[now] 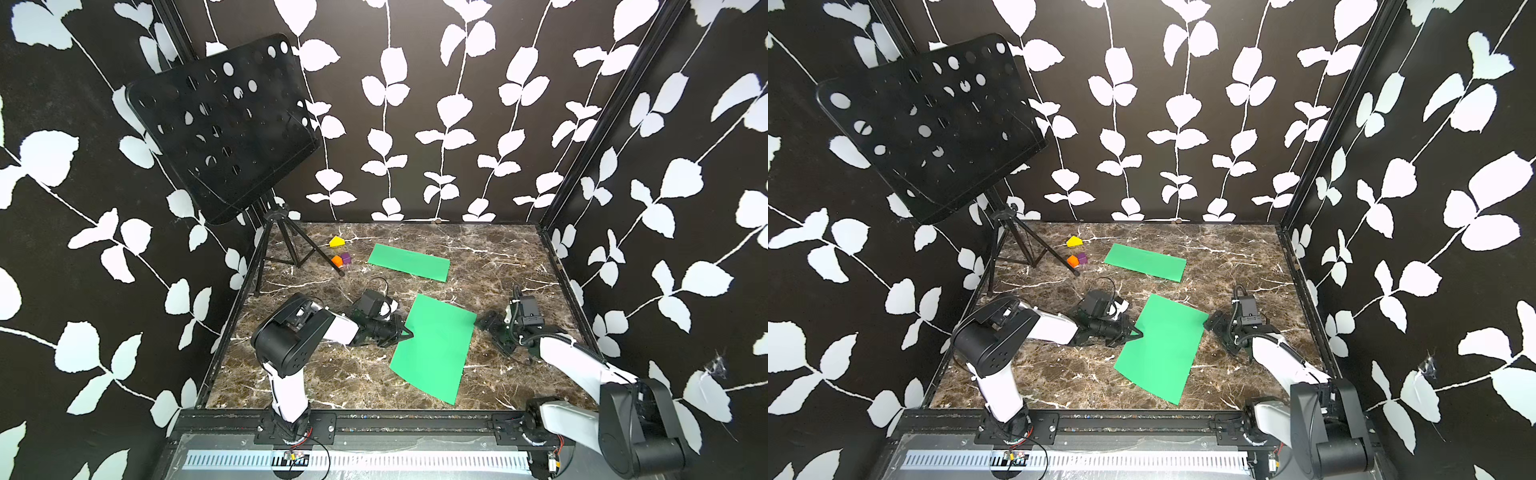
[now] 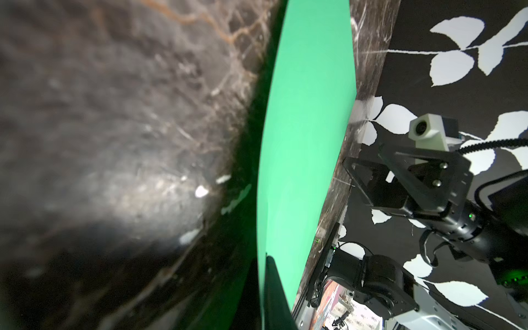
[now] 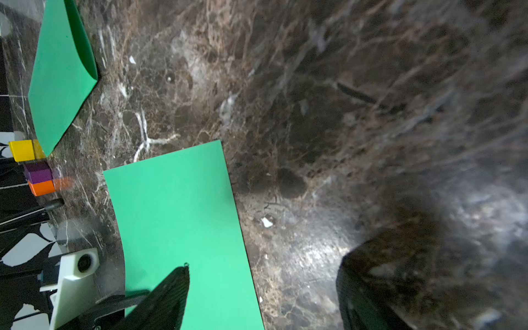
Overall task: Fold the rectangular paper in half along the long edge
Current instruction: Place the paper at the center of the board.
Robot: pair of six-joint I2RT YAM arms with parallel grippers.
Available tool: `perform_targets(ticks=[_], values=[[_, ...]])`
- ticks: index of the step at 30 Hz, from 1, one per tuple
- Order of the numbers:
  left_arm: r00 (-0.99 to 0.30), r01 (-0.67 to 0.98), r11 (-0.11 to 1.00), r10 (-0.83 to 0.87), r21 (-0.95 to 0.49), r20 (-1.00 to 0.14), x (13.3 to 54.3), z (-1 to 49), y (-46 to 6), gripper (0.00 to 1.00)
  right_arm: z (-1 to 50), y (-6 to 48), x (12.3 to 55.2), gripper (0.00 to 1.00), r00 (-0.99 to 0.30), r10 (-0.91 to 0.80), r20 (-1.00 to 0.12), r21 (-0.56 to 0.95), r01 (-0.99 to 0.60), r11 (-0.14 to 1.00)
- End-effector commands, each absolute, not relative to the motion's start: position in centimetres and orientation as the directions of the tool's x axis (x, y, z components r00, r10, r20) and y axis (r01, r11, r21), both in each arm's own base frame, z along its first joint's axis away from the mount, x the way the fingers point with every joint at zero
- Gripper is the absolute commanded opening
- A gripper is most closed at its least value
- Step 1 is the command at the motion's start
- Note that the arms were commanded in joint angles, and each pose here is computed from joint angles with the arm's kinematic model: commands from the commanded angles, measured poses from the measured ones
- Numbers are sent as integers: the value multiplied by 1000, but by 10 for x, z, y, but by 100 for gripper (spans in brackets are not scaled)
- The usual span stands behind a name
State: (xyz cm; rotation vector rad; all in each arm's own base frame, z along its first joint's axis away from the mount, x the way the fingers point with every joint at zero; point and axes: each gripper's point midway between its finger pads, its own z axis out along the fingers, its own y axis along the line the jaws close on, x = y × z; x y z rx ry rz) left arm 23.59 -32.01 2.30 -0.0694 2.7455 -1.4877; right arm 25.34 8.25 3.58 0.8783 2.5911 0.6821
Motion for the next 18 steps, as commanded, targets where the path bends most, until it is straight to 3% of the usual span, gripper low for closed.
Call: perform_targets(ticks=[1, 9, 12, 18], values=[[-993, -67, 484, -117, -872, 11, 245, 38, -321, 0, 28, 74, 235, 79, -761, 632, -144, 482, 504, 717], [-897, -325, 121, -353, -938, 266, 279, 54, -324, 0, 28, 80, 224, 63, -805, 585, -98, 472, 480, 740], [-854, -367, 62, -418, -928, 310, 289, 50, -319, 0, 27, 82, 221, 58, -812, 576, -94, 478, 471, 742], [-815, -411, 58, -470, -910, 338, 292, 46, -313, 0, 25, 98, 215, 56, -856, 517, -24, 513, 433, 741]])
